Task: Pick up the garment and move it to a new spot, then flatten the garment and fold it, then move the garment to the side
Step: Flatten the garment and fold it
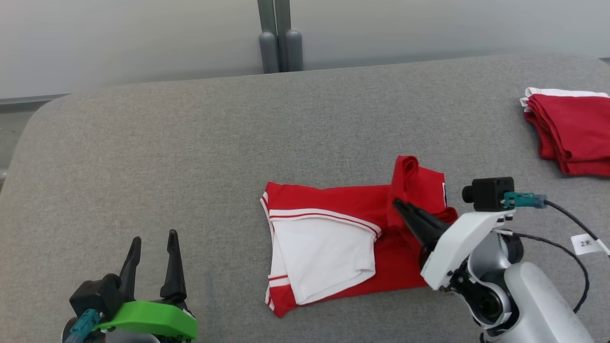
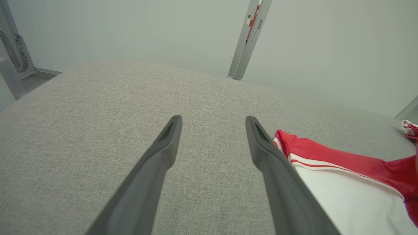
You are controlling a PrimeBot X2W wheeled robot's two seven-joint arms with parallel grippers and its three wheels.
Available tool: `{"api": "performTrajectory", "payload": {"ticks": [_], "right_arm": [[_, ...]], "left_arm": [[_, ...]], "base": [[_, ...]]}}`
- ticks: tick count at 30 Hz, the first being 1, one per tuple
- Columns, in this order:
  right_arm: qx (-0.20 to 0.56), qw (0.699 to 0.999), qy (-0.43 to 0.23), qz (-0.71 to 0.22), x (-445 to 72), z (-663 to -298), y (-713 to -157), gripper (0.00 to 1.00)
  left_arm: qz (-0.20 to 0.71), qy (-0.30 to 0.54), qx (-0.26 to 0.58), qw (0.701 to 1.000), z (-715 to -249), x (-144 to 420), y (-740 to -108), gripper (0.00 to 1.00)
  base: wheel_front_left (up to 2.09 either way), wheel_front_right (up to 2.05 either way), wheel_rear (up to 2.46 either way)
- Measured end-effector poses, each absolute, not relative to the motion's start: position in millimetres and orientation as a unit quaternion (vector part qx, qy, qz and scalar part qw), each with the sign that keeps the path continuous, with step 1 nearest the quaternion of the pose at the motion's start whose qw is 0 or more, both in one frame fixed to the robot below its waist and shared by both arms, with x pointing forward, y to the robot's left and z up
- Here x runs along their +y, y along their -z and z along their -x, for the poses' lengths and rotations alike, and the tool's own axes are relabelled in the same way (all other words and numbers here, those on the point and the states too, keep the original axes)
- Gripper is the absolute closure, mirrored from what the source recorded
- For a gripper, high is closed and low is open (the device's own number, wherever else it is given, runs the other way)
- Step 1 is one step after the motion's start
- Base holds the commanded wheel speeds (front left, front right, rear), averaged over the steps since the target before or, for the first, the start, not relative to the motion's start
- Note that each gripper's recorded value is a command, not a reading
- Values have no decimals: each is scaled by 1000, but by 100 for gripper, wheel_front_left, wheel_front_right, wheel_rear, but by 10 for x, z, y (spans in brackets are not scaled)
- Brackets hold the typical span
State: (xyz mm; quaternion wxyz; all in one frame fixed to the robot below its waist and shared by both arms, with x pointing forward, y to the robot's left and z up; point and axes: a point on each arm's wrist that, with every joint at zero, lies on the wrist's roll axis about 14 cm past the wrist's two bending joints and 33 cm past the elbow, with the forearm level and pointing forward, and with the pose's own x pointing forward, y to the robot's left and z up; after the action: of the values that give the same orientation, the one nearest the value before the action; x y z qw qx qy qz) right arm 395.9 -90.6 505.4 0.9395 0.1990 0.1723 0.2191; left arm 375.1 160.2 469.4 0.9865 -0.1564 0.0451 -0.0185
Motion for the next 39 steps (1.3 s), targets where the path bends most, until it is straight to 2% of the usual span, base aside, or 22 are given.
{"api": "performTrajectory", "payload": {"ticks": [13,26,27,28,29,30,39], "right_arm": [[195,907,-301,-221,-33,-3895,-4973,100],[230,882,-338,-233,388,-3934,-4756,100],[231,883,-337,-232,393,-3946,-4736,79],[233,882,-337,-232,405,-3959,-4714,52],[235,881,-337,-234,420,-3967,-4699,5],[237,881,-337,-235,436,-3974,-4686,0],[206,882,-330,-267,463,-4109,-4815,0]], "left_arm": [[159,2,34,987,-3665,1701,-4732,0],[163,-3,35,986,-3656,1723,-4696,0],[164,-4,36,986,-3654,1723,-4691,0],[165,-4,36,986,-3654,1719,-4690,0],[165,-3,36,986,-3655,1717,-4689,0],[166,-4,35,986,-3657,1721,-4689,0],[163,0,38,986,-3678,1711,-4664,0]], "base": [[0,0,0],[0,0,0],[0,0,0],[0,0,0],[0,0,0],[0,0,0],[0,0,0]]}}
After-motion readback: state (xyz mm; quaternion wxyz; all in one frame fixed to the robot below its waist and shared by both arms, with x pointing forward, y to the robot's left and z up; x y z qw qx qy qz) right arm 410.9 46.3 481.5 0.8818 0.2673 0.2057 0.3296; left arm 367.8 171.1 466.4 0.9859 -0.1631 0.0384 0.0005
